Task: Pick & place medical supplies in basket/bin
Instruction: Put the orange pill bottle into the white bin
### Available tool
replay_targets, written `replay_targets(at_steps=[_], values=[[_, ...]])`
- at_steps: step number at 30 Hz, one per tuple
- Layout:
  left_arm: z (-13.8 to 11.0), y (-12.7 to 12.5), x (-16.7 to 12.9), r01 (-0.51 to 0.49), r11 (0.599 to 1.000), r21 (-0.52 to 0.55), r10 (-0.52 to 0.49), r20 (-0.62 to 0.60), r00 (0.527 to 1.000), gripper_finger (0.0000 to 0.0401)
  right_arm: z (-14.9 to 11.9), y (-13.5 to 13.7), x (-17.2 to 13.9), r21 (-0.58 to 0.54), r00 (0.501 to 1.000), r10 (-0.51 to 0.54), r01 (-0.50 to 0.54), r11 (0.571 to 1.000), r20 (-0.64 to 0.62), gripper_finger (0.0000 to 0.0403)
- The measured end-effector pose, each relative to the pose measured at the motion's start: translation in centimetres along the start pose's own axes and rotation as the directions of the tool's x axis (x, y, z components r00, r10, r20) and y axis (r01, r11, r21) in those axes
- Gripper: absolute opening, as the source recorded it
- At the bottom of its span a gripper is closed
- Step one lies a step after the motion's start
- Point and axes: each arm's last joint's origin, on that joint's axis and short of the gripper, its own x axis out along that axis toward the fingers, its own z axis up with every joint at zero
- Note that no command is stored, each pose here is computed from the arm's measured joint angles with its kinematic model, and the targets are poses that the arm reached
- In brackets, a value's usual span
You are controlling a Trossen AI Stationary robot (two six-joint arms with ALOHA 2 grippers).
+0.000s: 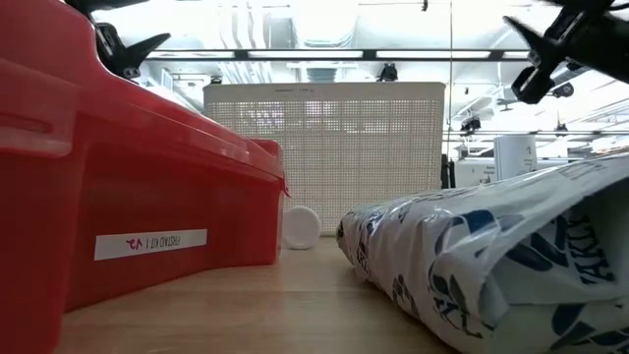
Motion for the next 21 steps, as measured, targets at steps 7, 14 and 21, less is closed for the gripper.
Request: replay_targets(at_steps=[7,14,21], values=[[0.4,-0.5,0.2,0.01,0.997,-0.082,-0.006,0.051,0.999,0.0185,1.3,1.5,-0.2,0.16,0.976,0.124,-0.153,0.975,0.178,0.0123],[1.9,-3.3,1.7,0.047,0.999,-0.015,-0.046,0.092,0.995,0.0185,1.4,1.4,-0.2,0.11,0.971,0.093,-0.12,0.987,0.218,0.0123],[3.0,-6.0,4.7,0.069,0.996,0.057,-0.072,0.054,0.996,0.0185,1.3,1.4,-0.2,0.042,0.976,0.107,-0.117,0.992,0.191,0.0123]])
